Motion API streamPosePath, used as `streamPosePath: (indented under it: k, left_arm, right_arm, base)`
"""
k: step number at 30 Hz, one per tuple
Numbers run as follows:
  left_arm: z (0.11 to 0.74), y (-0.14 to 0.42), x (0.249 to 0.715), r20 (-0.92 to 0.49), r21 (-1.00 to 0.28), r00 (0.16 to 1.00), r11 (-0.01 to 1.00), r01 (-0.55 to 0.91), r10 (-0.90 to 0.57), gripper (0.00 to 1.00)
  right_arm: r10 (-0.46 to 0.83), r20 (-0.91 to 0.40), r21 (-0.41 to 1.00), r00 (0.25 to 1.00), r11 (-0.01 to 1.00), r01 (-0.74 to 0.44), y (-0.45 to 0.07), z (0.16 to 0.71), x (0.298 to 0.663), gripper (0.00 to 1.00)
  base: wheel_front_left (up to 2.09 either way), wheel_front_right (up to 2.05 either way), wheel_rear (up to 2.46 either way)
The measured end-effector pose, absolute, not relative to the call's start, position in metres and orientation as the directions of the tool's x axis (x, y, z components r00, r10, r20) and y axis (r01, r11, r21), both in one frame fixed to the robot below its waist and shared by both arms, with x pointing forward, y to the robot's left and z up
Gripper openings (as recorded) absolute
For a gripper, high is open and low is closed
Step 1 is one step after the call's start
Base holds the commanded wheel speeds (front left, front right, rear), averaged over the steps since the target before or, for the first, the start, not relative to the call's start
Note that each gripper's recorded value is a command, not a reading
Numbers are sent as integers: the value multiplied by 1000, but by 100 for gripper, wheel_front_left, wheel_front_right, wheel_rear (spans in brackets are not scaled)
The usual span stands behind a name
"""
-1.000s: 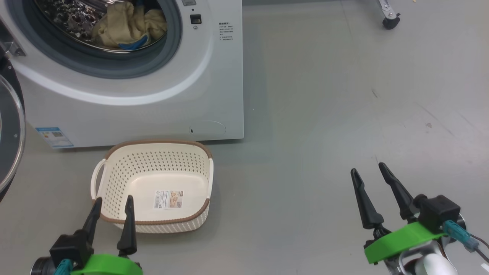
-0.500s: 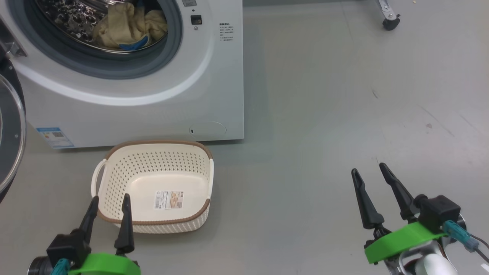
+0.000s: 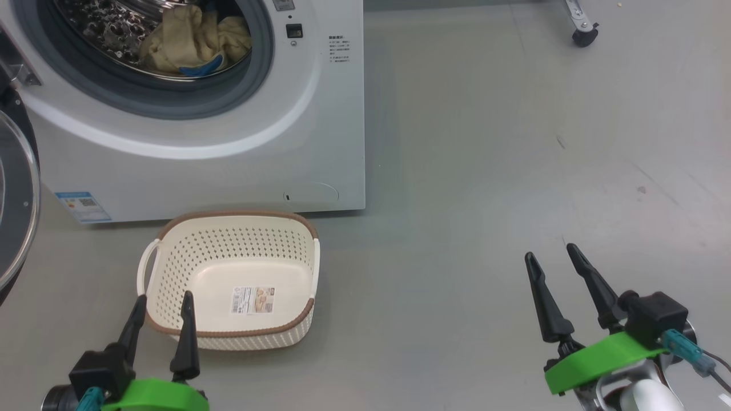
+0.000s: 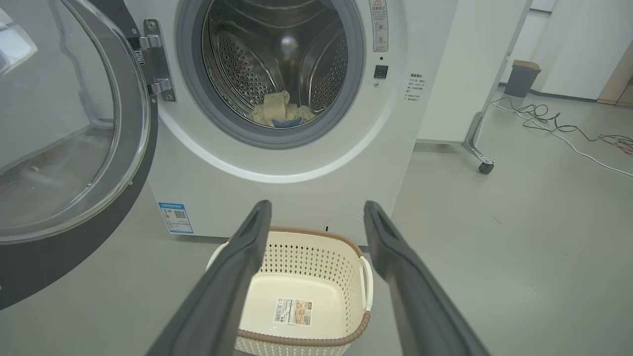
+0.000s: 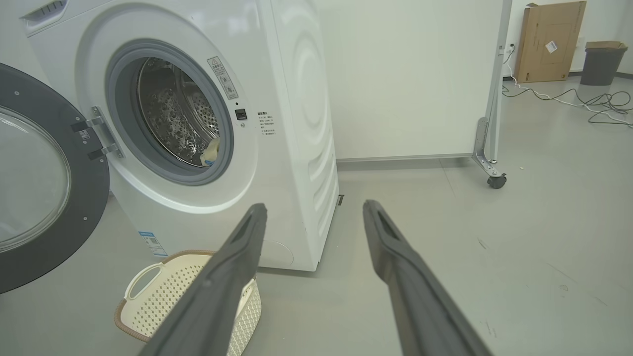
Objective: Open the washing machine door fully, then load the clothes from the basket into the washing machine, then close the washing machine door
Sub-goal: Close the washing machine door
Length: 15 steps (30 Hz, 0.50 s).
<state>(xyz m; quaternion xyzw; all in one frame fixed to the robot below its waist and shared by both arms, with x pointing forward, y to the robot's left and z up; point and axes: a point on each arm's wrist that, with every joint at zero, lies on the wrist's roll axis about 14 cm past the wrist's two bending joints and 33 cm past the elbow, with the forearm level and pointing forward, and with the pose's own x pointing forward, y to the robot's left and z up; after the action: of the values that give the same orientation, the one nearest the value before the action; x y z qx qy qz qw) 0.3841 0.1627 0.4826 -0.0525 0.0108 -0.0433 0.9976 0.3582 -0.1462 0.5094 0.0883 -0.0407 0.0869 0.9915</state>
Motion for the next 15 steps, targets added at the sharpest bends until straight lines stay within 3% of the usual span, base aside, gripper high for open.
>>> streamPosePath:
  k: [15]
  left_arm:
    - [486,162,381,-7,-102,996,991,90,-91,100]
  right_arm:
    - [170,108,166,979,968,-187,-145,513,357,100]
  base:
    - [0,0,0]
